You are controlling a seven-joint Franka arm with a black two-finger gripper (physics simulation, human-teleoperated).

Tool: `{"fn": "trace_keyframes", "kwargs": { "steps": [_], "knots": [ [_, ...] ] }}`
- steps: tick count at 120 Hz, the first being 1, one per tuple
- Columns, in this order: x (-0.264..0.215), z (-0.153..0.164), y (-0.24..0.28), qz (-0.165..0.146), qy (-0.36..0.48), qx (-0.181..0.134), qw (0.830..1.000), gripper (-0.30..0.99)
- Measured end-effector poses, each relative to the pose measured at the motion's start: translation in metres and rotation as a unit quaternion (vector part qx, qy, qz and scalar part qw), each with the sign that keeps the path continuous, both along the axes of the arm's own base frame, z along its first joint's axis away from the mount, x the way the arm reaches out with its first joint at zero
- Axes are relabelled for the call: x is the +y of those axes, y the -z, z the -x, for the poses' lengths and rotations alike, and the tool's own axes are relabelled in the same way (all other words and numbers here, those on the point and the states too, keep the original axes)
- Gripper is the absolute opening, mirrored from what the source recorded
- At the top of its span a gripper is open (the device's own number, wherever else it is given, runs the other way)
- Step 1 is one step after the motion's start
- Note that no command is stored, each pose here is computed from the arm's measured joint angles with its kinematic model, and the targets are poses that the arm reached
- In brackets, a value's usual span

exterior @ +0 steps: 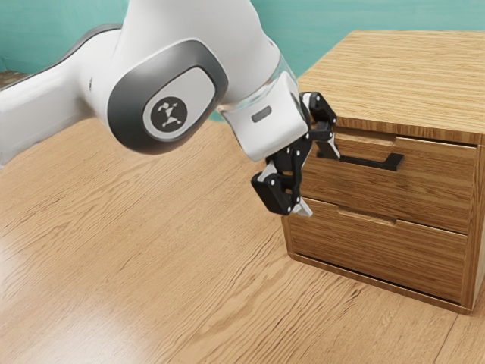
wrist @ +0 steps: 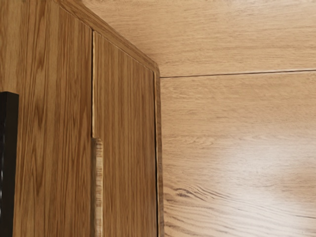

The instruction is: Pull the drawer handle with one arm to open the drawer

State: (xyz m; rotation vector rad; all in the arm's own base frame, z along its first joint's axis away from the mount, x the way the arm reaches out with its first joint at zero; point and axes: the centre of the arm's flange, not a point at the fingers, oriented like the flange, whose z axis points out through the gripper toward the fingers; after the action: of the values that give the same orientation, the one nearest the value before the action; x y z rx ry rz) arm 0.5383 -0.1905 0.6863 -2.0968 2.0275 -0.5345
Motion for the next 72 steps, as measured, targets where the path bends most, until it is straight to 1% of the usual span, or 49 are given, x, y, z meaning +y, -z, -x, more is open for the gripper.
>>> {"fn": "trace_keyframes", "kwargs": {
  "steps": [72],
  "knots": [
    [-0.038,-0.009,0.004,0.005,0.018,-0.007,1.0,0.69]
  ]
}}
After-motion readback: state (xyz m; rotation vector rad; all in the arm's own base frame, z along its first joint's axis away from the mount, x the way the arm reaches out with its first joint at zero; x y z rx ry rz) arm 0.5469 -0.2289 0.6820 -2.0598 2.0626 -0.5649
